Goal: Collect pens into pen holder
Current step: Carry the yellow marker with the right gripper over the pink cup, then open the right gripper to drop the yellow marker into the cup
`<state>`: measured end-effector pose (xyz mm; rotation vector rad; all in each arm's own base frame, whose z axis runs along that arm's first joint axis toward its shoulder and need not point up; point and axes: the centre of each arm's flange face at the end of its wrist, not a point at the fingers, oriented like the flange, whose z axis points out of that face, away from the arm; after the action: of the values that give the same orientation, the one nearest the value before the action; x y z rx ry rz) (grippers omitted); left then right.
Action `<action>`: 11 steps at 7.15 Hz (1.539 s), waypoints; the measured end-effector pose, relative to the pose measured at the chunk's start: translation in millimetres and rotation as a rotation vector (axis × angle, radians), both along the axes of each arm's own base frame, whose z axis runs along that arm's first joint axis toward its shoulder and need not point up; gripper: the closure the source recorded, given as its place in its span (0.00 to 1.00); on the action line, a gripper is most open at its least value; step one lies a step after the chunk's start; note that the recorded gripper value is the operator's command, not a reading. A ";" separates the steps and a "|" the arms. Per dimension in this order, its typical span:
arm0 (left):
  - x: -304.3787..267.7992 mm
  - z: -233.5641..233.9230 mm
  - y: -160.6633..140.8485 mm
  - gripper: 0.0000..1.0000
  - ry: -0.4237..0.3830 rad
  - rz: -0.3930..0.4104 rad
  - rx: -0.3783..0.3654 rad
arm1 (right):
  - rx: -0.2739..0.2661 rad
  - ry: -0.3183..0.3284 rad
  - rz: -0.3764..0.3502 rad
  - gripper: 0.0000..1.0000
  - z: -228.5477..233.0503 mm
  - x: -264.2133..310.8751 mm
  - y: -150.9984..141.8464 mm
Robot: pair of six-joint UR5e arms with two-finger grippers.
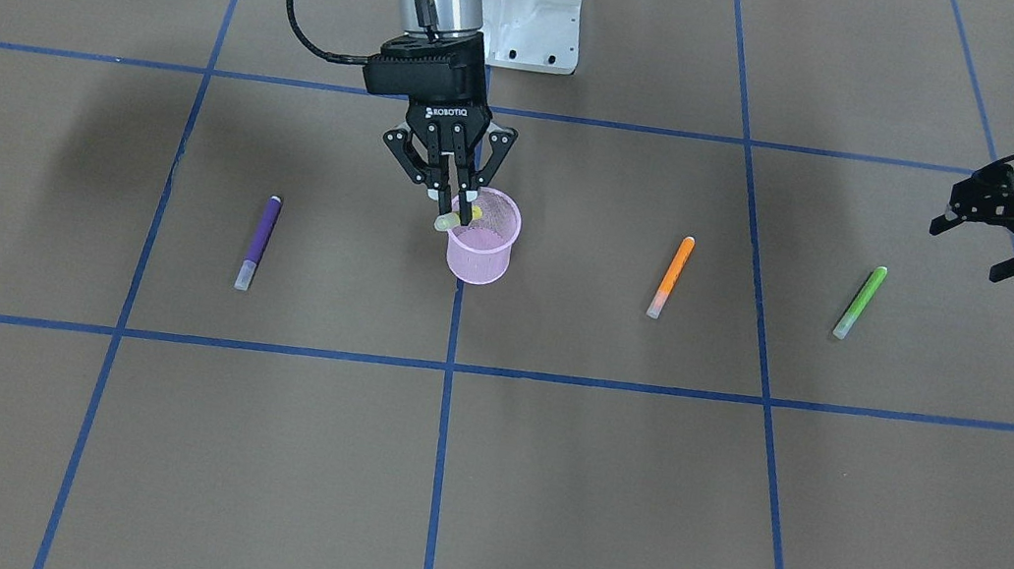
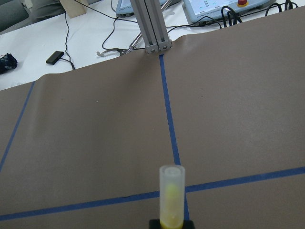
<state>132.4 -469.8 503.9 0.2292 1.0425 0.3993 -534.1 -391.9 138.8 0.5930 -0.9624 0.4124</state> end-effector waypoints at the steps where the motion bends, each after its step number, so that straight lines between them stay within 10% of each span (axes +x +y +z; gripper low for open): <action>1: 0.0 0.4 0.0 0.00 0.000 0.000 -0.001 | 0.000 0.000 -0.012 1.00 7.2 -9.6 3.9; 2: -0.1 1.0 0.2 0.00 -0.001 0.000 -0.002 | -0.002 0.004 -0.024 1.00 15.0 -16.7 7.9; 3: -0.1 1.7 0.3 0.00 -0.001 0.000 -0.003 | -0.003 0.006 -0.033 0.17 18.7 -21.7 12.3; 4: -0.1 2.0 0.2 0.00 -0.002 0.000 -0.004 | -0.003 0.007 -0.041 0.01 19.2 -26.7 16.5; 7: 7.7 1.3 -10.9 0.01 -0.094 -0.052 0.046 | -0.006 -0.018 -0.056 0.00 11.4 -22.3 17.7; 11: 93.9 5.9 -2.4 0.18 -0.224 0.032 0.127 | -0.078 -0.021 -0.233 0.00 69.4 136.9 -27.1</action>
<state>226.3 -472.2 509.9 0.2753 0.8022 0.5092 -397.2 -418.9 208.2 0.4013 -1.0178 0.2475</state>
